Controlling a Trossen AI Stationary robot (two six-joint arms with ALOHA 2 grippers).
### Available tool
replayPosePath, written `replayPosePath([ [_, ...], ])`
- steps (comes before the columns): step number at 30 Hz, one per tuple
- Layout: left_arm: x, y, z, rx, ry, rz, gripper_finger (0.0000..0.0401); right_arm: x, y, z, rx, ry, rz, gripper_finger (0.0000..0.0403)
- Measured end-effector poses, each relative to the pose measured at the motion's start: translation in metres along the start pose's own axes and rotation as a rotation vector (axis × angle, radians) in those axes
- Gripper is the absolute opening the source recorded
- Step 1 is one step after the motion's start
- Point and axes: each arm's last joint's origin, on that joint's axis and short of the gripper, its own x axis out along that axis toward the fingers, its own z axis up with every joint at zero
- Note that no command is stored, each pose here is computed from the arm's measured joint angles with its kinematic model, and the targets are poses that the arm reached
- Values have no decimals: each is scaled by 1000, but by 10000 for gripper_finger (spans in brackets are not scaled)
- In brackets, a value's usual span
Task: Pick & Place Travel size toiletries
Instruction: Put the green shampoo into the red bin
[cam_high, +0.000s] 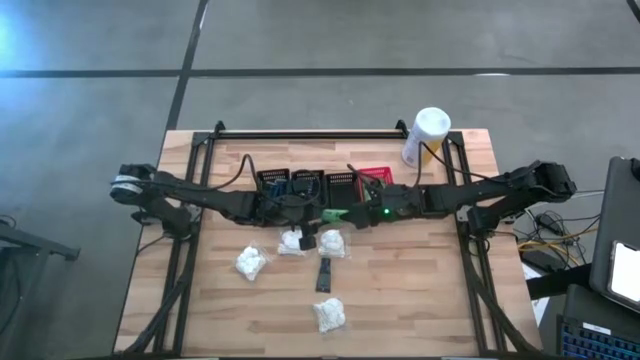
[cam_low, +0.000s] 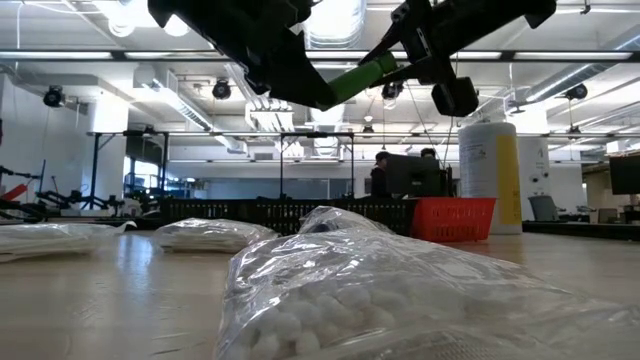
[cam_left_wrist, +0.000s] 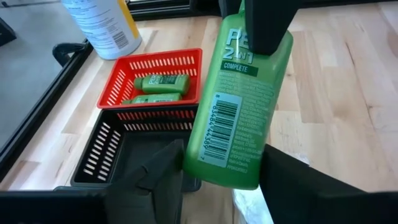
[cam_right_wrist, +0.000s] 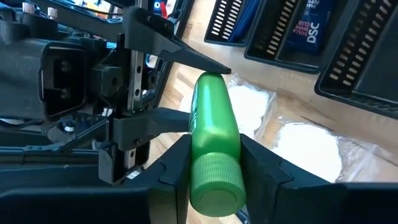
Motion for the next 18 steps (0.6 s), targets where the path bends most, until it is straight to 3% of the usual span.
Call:
replayPosePath([
  [10, -3, -2, -11, -27, 118, -4, 226, -1, -11, -1, -41, -40, -130, 102],
  [18, -28, -16, -27, 10, 298, -35, 227, -11, -22, -1, -43, -83, -273, 102],
])
